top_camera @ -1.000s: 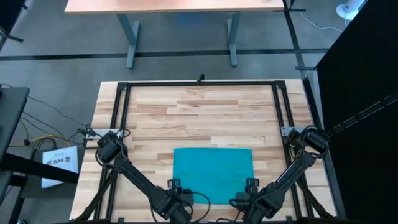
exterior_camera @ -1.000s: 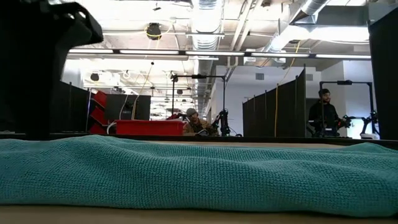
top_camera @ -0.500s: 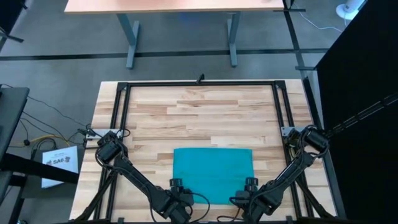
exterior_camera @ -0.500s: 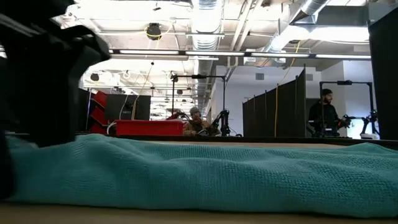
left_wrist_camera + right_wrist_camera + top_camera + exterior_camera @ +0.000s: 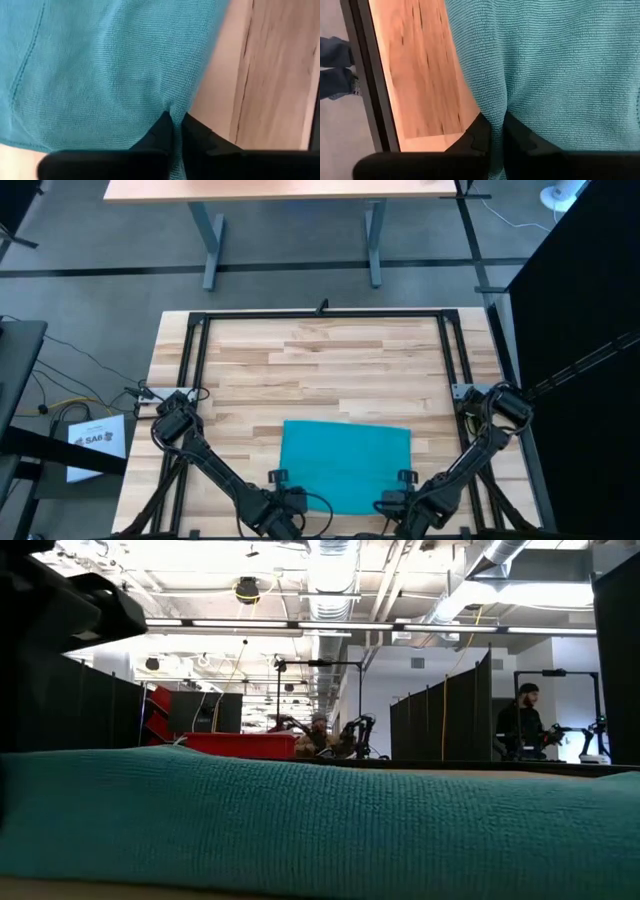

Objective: Roll towel
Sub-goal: Roll the blue towel

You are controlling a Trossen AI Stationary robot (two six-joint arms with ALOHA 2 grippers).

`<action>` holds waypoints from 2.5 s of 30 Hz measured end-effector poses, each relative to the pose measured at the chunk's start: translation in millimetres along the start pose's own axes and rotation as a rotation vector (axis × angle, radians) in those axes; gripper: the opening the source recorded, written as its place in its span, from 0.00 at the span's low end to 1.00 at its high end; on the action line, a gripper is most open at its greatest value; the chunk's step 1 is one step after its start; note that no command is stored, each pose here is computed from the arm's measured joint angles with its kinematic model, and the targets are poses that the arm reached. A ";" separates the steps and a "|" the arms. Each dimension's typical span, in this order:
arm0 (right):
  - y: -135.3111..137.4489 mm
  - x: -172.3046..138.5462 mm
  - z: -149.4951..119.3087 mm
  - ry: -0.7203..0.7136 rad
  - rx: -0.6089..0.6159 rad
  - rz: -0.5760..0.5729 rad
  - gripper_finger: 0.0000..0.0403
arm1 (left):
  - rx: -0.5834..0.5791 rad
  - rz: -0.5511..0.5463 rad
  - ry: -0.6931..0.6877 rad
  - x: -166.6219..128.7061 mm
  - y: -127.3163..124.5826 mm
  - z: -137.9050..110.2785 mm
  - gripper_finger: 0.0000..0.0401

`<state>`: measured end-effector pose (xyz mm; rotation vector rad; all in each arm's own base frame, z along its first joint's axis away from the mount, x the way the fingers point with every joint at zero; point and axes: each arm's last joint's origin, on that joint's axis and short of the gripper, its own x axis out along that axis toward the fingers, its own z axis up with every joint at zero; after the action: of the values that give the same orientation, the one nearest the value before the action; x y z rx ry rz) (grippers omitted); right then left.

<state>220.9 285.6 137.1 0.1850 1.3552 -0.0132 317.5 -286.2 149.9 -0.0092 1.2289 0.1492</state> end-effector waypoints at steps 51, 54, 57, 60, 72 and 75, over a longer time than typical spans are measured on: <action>-53.0 -37.2 6.6 -0.018 0.122 0.192 0.04 | 0.125 -0.118 0.118 -6.2 82.0 26.4 0.01; -57.7 -27.8 1.5 -0.022 0.140 0.215 0.04 | 0.112 -0.131 0.099 -4.0 90.3 22.6 0.01; -61.3 -21.7 1.7 -0.037 0.157 0.236 0.04 | 0.100 -0.148 0.098 2.9 96.0 17.2 0.01; -64.1 -18.8 0.8 -0.038 0.160 0.237 0.04 | 0.098 -0.153 0.100 7.5 97.3 13.9 0.01; -68.5 -15.3 -0.8 -0.016 0.220 0.248 0.06 | 0.102 -0.087 0.087 6.2 101.6 15.9 0.03; -67.8 -23.9 2.6 -0.015 0.217 0.261 0.16 | 0.103 -0.069 0.107 -2.0 102.4 20.9 0.11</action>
<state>210.3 216.2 152.4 0.5425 1.3045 0.0569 324.3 -183.2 166.4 0.0303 1.3398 0.0249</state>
